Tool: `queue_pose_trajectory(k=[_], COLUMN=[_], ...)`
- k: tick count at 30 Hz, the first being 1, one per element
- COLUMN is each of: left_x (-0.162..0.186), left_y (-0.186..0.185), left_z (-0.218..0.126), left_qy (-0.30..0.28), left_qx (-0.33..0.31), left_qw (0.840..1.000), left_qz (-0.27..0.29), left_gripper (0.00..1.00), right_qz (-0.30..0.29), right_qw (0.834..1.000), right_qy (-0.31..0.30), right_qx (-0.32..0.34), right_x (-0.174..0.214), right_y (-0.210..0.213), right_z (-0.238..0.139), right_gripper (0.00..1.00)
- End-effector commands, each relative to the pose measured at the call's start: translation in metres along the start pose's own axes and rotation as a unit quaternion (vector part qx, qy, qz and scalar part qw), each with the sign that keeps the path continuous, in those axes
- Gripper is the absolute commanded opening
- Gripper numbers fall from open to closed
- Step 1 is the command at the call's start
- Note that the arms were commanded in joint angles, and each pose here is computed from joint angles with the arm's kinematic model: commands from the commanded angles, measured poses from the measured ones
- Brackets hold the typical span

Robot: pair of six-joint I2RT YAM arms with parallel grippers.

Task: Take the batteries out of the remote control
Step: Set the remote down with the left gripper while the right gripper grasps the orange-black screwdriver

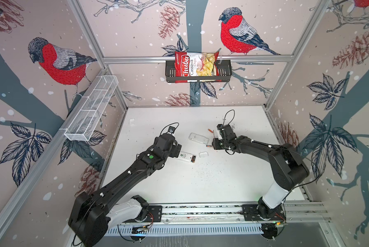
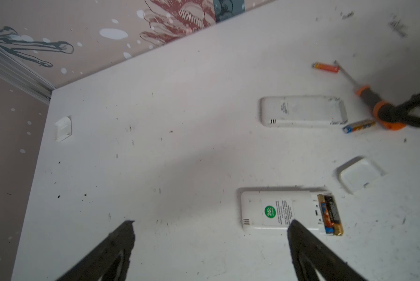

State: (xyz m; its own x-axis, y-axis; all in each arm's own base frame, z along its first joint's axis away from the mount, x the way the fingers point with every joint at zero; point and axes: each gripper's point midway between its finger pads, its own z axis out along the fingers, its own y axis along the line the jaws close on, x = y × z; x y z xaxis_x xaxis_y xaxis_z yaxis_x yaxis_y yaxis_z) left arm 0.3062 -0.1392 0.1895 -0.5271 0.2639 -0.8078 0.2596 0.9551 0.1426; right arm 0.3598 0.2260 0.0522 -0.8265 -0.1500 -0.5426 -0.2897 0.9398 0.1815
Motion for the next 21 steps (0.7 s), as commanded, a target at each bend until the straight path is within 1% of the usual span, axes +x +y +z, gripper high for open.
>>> queue_pose_trajectory(k=[1, 4, 7, 13, 18, 20, 21], left_x=[-0.024, -0.031, -0.033, -0.026, -0.029, -0.030, -0.031], left_y=[0.007, 0.016, 0.019, 0.015, 0.015, 0.018, 0.020], left_z=[-0.018, -0.032, -0.040, -0.038, -0.040, -0.042, -0.043], left_qy=[-0.069, -0.096, -0.101, -0.090, -0.104, -0.112, -0.117], left_qx=[0.001, -0.004, 0.000, 0.013, 0.020, 0.016, 0.015], left_qw=[0.995, 0.988, 0.983, 0.978, 0.973, 0.968, 0.965], left_qz=[-0.076, -0.124, -0.154, -0.186, -0.206, -0.225, -0.235], left_gripper=[0.97, 0.97, 0.97, 0.97, 0.97, 0.97, 0.97], right_qz=[-0.008, -0.007, -0.005, -0.005, -0.003, -0.001, -0.001], right_qw=[0.999, 0.999, 0.999, 0.998, 0.998, 0.998, 0.998], right_qy=[0.009, 0.014, 0.016, 0.025, 0.032, 0.035, 0.036], right_qx=[0.029, 0.039, 0.043, 0.050, 0.054, 0.057, 0.056], right_x=[0.003, 0.006, 0.006, 0.007, 0.008, 0.009, 0.008], right_y=[-0.008, -0.012, -0.014, -0.016, -0.018, -0.020, -0.020], right_z=[0.004, 0.009, 0.012, 0.022, 0.030, 0.032, 0.033], right_gripper=[0.48, 0.46, 0.44, 0.41, 0.40, 0.37, 0.33])
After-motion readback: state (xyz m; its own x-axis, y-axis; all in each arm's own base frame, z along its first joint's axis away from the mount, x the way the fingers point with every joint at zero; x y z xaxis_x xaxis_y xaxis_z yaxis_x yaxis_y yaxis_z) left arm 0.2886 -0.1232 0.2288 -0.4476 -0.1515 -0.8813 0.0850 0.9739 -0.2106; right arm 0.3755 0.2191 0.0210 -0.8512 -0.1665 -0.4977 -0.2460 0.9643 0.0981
